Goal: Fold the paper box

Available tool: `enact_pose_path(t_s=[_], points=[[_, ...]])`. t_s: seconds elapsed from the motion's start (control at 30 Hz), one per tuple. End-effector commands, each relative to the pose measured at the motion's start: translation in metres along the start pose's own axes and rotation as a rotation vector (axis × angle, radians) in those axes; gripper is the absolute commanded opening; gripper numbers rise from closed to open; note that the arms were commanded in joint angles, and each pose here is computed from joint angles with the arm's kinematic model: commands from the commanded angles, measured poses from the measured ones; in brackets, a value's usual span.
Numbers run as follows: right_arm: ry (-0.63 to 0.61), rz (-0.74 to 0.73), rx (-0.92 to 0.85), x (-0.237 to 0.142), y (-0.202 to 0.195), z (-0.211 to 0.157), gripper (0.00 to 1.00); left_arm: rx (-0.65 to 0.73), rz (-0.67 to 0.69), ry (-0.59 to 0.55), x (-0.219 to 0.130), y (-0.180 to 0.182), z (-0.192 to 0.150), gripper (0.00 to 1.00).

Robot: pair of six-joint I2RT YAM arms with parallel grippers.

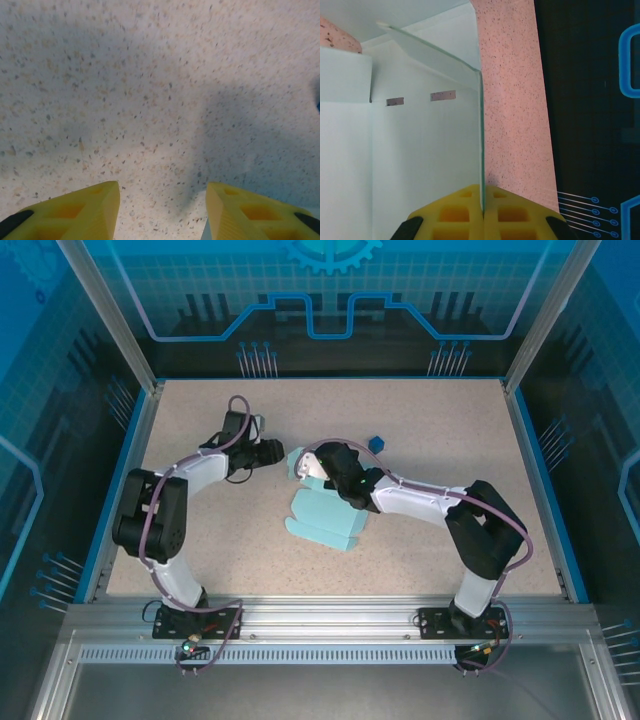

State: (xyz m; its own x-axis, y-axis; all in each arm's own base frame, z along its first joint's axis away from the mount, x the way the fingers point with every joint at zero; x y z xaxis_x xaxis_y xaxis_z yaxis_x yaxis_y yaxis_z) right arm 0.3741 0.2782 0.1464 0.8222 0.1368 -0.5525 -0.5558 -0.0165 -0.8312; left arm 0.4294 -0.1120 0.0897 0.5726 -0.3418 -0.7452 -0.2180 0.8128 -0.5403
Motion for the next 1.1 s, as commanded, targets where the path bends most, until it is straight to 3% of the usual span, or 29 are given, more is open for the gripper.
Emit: enact_pose_path(t_s=[0.0,0.33,0.7,1.07], points=[[-0.013,-0.035,-0.052,0.000,0.002,0.006,0.00,0.014,-0.013,0.065,0.007,-0.003,-0.002,0.50],[-0.011,-0.049,-0.106,0.006,0.013,0.004,0.00,0.034,-0.082,0.105,0.020,-0.013,-0.018,0.50],[0.007,-0.085,-0.189,0.007,0.021,0.002,0.00,0.053,-0.138,0.102,0.008,-0.016,-0.042,0.50],[-0.017,-0.108,-0.150,0.005,0.012,0.002,0.00,0.156,-0.253,0.115,-0.001,-0.033,-0.060,0.51]])
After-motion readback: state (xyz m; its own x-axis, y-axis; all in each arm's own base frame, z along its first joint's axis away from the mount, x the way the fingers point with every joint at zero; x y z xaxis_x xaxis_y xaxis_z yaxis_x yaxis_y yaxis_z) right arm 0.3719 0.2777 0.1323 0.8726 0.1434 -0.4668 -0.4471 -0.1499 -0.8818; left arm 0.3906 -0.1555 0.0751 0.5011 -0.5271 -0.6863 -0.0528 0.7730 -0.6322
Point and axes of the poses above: each hand's point on the last joint's axis, 136 mm out from that joint toward the fingers, its own x axis out along the fingers, its own y axis along the line the jaws close on, z = x × y, the point moved 2 cm from there along -x, back along the fingers, and after that the axes turned 14 degrees about -x, right-handed, at the moved point
